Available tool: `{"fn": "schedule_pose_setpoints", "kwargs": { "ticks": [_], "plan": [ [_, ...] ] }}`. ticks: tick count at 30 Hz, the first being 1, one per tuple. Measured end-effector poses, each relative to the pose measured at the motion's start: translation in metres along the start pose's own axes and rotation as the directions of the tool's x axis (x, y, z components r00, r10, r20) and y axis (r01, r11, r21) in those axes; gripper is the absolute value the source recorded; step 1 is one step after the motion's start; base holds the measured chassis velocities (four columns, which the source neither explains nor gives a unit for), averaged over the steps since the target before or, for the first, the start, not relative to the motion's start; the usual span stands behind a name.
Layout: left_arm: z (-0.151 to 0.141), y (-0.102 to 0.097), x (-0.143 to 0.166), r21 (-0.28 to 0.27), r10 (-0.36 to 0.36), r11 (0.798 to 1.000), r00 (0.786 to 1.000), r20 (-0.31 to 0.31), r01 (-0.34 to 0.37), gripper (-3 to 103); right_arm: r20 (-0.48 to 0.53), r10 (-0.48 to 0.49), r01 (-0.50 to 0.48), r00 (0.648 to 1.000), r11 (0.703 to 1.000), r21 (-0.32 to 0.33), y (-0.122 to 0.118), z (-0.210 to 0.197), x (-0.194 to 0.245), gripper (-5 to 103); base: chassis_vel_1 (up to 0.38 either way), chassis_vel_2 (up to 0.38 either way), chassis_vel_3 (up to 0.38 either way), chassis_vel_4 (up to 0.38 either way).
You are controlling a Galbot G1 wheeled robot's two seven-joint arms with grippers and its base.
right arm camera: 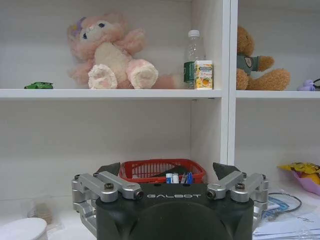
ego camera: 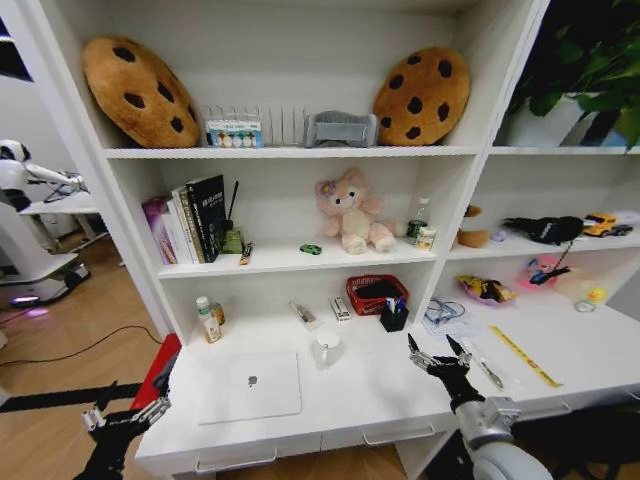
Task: Organize the objects on the table.
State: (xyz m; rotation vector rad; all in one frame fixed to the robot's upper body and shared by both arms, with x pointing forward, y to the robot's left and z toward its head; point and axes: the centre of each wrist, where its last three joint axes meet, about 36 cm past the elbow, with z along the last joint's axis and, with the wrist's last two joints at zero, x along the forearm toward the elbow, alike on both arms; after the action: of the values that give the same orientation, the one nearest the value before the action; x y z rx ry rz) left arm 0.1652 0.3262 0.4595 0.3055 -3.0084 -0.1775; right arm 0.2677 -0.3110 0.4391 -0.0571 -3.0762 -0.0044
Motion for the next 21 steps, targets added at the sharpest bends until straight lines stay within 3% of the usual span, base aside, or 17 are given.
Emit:
{"fn": "schedule_pose_setpoints", "kwargs": {
  "ticks": [21],
  "plan": [
    [0.0,0.0,0.0,0.0,0.0,1.0,1.0,0.0,0.0,100,0.0,0.0,0.0,1.0,1.0,0.0,0.0,0.0,0.0,100,0.0,0.0,0.0,0.0]
  ]
}}
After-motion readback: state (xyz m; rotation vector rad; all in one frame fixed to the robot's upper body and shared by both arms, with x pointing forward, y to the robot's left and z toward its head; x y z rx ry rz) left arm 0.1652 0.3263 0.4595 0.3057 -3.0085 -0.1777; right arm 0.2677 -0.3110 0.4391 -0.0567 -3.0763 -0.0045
